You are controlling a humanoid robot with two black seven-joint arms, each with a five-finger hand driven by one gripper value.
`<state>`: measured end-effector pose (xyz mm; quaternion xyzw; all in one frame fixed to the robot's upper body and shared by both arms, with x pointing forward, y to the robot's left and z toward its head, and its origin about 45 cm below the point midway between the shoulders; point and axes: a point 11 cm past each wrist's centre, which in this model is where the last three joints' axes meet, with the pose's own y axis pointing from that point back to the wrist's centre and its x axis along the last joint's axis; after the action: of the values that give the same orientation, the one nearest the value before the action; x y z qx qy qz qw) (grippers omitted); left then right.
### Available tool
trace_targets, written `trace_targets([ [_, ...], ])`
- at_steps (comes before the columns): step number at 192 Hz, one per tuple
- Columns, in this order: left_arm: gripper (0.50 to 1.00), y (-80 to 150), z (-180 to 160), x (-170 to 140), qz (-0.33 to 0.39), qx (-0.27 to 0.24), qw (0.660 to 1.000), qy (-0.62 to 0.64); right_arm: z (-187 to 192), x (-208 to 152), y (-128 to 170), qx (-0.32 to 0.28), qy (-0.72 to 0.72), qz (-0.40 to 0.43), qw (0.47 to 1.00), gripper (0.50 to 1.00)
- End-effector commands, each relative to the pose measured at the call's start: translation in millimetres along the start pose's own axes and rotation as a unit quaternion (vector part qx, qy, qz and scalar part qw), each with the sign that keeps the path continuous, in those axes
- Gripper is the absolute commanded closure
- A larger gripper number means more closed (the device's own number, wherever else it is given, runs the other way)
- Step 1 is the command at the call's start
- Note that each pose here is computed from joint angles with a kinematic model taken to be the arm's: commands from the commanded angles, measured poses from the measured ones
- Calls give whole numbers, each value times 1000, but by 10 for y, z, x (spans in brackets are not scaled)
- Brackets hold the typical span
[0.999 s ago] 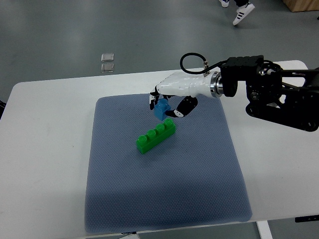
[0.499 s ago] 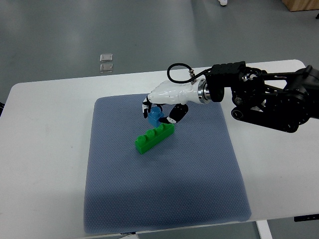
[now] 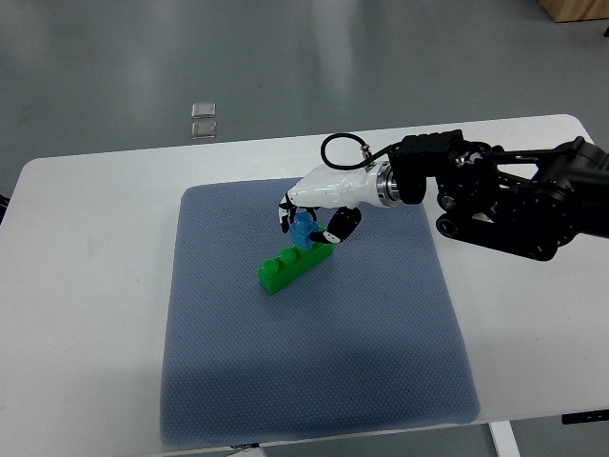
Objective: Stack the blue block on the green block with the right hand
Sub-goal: 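Lower the blue block onto the green block's studs and press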
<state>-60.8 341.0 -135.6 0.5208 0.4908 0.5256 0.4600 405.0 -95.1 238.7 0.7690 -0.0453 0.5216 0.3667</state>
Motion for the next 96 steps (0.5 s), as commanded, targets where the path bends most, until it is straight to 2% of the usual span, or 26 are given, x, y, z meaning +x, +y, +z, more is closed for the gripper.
trace_targets([
  [1, 500, 0, 0, 0, 0, 0, 1000, 0, 8, -17, -5, -1, -1, 0, 1000, 1000],
  [96, 500, 0, 0, 0, 0, 0, 1000, 0, 1, -43, -58, -2, -3, 3, 1000, 1000],
])
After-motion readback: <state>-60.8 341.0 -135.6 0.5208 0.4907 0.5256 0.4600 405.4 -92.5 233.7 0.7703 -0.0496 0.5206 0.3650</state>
